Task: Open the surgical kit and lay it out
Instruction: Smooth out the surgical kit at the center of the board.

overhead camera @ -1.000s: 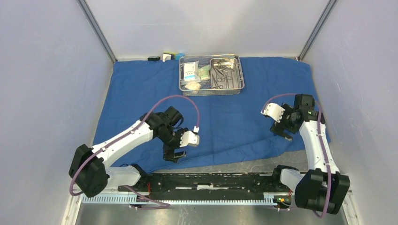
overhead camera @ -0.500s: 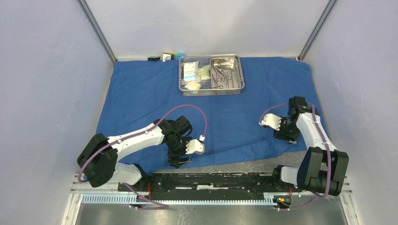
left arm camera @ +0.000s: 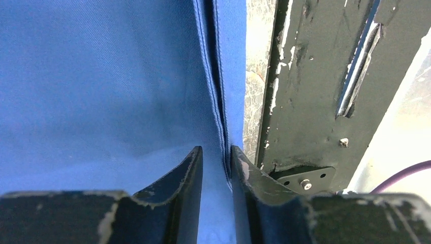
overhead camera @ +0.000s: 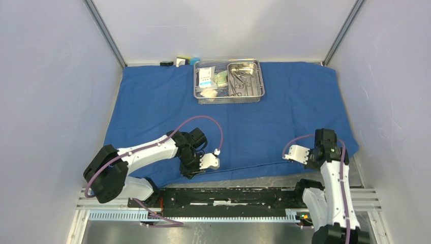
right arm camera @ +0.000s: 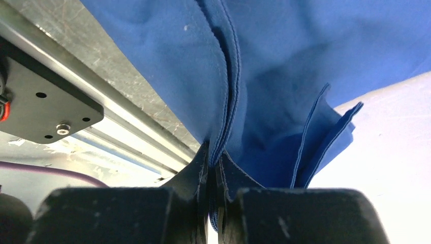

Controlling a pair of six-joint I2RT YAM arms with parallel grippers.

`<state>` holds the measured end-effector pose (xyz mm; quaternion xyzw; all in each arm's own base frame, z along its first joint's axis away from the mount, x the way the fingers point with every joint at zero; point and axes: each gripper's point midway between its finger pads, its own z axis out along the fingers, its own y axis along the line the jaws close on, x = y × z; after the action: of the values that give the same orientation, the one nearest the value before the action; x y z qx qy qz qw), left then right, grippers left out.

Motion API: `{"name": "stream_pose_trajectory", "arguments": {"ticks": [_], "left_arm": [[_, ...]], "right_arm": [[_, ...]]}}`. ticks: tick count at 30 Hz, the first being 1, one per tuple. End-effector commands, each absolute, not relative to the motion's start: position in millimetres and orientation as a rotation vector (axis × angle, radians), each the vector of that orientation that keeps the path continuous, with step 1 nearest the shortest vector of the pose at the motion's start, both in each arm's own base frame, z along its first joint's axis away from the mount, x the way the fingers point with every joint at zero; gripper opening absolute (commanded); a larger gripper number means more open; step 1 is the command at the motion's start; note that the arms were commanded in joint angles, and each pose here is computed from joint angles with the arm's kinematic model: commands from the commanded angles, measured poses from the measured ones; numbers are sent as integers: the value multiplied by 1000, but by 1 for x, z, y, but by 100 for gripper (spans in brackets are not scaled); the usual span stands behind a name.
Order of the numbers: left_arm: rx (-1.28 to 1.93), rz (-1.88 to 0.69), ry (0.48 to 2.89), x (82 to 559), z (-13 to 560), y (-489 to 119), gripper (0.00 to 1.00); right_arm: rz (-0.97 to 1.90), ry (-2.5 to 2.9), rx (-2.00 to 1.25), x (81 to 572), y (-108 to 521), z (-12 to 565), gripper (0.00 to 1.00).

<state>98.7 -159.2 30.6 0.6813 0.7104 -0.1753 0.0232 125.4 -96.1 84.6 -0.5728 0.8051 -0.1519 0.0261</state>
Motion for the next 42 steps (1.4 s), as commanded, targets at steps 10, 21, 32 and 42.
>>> {"name": "stream_pose_trajectory", "arguments": {"ticks": [10, 21, 32, 42], "left_arm": [[2319, -618, 2026, 71, 57, -152, 40], [2362, -673, 1906, 61, 91, -168, 56], [1837, -563, 1921, 142, 149, -229, 83], [1372, -580, 2101, 228, 156, -205, 85]], "right_arm": [[-762, 2559, -1765, 74, -119, 83, 44], [-789, 2347, -1671, 108, -105, 136, 74], [-330, 2185, -1422, 191, -47, 179, 98], [-630, 2406, -1380, 192, -102, 92, 98]]}}
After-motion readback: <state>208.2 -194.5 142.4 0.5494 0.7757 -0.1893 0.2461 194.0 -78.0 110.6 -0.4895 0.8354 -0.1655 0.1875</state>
